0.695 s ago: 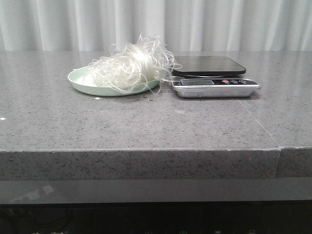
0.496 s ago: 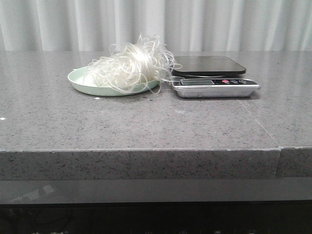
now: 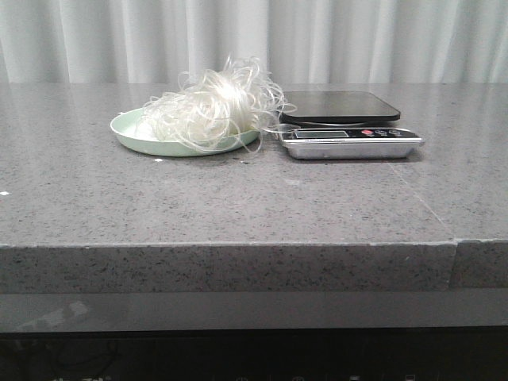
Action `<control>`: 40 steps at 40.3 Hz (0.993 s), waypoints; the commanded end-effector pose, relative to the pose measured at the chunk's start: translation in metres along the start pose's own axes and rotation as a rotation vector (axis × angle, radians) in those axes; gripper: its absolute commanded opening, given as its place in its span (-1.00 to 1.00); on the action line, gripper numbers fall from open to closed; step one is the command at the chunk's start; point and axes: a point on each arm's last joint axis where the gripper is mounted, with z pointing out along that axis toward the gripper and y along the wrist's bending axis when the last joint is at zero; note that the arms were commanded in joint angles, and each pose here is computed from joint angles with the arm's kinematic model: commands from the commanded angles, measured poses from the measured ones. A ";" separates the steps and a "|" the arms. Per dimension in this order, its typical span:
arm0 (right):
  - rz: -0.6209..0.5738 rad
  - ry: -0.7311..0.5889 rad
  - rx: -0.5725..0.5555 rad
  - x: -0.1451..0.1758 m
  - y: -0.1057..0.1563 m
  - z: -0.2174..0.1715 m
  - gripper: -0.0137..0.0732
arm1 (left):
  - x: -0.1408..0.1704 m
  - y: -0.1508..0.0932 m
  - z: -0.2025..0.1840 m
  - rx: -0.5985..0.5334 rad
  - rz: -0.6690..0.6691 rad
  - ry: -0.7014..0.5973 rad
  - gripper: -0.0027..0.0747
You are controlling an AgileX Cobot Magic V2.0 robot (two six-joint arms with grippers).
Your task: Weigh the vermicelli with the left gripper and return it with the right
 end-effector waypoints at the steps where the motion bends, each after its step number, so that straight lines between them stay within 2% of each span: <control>1: -0.017 -0.096 -0.006 -0.009 0.001 -0.002 -0.36 | 0.003 0.000 -0.001 0.006 -0.015 -0.071 -0.53; 10: -0.016 -0.109 -0.007 -0.010 0.001 -0.002 -0.36 | 0.000 0.000 -0.001 0.005 -0.015 -0.102 -0.53; 16: -0.013 -0.142 -0.006 -0.028 0.001 -0.003 -0.36 | -0.016 0.000 -0.003 0.003 -0.016 -0.183 -0.53; 22: -0.012 -0.176 0.001 -0.068 0.002 -0.009 -0.36 | -0.061 0.001 -0.015 0.003 -0.016 -0.301 -0.53; 30: -0.010 -0.123 0.016 -0.118 0.002 -0.014 -0.36 | -0.127 0.002 -0.035 0.006 -0.016 -0.365 -0.53; 34: -0.009 -0.065 0.023 -0.138 0.002 -0.007 -0.36 | -0.156 0.002 -0.033 0.008 -0.015 -0.321 -0.53; 40: -0.008 0.037 0.033 -0.160 0.002 0.010 -0.36 | -0.187 0.002 -0.014 0.014 -0.014 -0.176 -0.53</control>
